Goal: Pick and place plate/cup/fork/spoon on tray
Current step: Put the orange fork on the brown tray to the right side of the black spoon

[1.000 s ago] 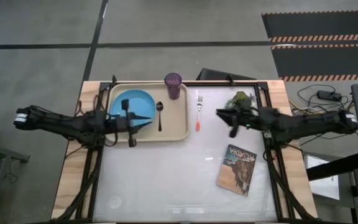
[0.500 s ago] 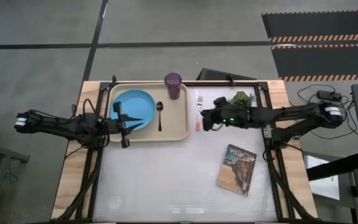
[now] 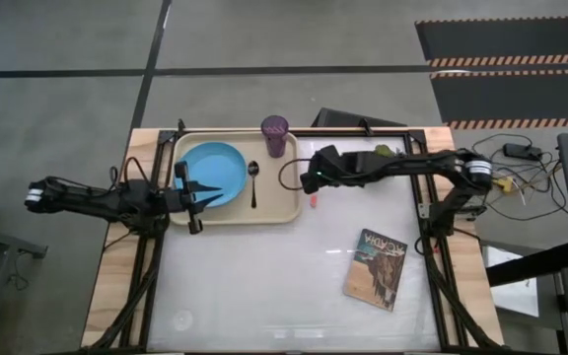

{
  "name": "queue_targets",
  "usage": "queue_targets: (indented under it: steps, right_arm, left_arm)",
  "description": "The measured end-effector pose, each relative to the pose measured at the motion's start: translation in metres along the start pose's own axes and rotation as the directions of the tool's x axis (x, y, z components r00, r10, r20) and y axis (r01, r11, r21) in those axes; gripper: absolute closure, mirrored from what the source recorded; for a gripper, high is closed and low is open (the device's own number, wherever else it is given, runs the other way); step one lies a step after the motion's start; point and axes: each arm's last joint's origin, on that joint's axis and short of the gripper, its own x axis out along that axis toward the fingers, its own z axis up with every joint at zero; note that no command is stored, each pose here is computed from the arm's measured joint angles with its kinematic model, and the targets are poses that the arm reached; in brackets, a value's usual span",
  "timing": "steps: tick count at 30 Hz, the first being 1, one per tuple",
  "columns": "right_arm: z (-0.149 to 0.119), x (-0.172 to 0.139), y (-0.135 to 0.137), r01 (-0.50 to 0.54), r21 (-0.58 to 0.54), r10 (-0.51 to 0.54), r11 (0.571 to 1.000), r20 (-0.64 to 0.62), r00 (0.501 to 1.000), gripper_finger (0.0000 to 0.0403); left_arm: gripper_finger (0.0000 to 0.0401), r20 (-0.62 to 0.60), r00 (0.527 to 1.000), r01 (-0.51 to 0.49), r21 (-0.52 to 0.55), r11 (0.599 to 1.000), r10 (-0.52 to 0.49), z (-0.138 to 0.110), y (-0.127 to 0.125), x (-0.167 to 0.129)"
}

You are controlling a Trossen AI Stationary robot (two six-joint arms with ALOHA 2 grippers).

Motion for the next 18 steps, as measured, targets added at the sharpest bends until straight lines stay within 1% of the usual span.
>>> queue_targets:
  steps: [4, 8, 11, 13, 15, 18]
  right_arm:
    - [0.003, 0.028, 0.000, 0.013, -0.013, -0.014, 1.000, -0.087, 0.996, 0.0340]
    - [0.002, 0.053, -0.006, 0.044, -0.024, -0.047, 0.999, -0.146, 0.988, 0.0340]
    - [0.000, 0.066, -0.009, 0.080, -0.028, -0.083, 0.996, -0.143, 0.986, 0.0339]
    - [0.000, 0.072, -0.008, 0.079, -0.022, -0.081, 0.997, -0.129, 0.988, 0.0337]
    - [0.001, 0.076, -0.006, 0.068, -0.015, -0.069, 0.998, -0.114, 0.991, 0.0328]
    - [0.001, 0.082, -0.004, 0.063, -0.008, -0.064, 0.998, -0.098, 0.993, 0.0302]
  left_arm:
    - [0.0354, 0.008, 1.000, -0.004, -0.007, 1.000, 0.004, 0.000, 0.001, -0.001]
    - [0.0354, 0.009, 1.000, -0.004, -0.009, 1.000, 0.005, 0.001, 0.001, -0.002]
    - [0.0354, 0.006, 1.000, -0.003, -0.009, 1.000, 0.003, 0.000, 0.001, -0.002]
    - [0.0354, 0.005, 1.000, -0.003, -0.008, 1.000, 0.003, 0.000, 0.001, -0.002]
    - [0.0354, 0.005, 1.000, -0.002, -0.008, 1.000, 0.002, 0.000, 0.000, -0.001]
    - [0.0354, 0.006, 1.000, -0.003, -0.009, 1.000, 0.003, 0.000, 0.001, -0.002]
